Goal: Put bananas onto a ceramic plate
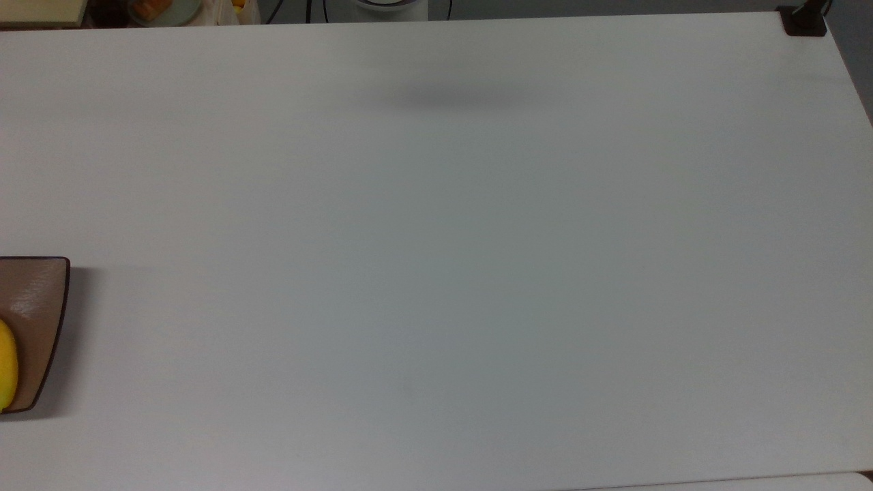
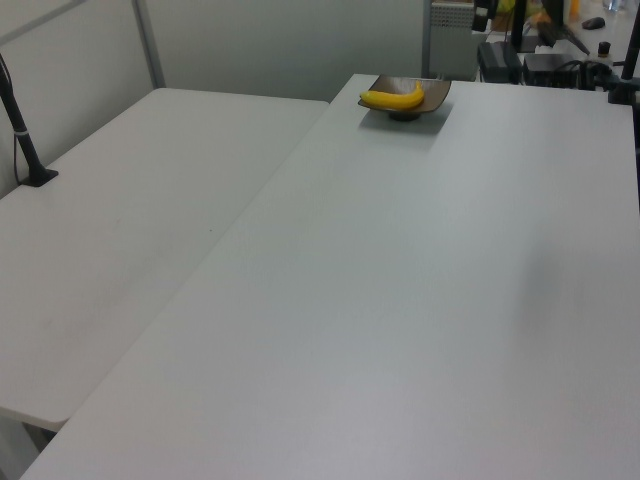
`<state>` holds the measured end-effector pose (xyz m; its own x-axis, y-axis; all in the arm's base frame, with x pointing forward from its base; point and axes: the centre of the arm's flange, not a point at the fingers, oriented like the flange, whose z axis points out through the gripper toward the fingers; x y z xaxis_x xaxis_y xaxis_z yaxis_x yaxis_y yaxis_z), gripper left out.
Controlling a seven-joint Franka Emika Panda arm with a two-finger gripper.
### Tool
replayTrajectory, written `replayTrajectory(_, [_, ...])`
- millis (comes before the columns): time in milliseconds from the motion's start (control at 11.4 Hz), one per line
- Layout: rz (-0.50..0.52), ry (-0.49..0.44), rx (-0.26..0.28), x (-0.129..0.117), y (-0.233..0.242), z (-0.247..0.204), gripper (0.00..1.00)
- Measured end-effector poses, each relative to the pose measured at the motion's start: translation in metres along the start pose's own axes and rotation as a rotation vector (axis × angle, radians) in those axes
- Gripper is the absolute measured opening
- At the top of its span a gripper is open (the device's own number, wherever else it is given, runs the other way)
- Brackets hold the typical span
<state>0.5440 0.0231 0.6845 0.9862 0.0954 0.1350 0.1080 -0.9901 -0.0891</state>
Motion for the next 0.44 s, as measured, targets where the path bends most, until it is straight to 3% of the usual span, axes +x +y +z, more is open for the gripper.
replayTrajectory(176, [0.010, -0.056, 0.044, -0.007, 0.000, 0.027, 1.00])
replayTrajectory(440, [0.022, -0.054, 0.045, 0.000, 0.005, 0.059, 1.00])
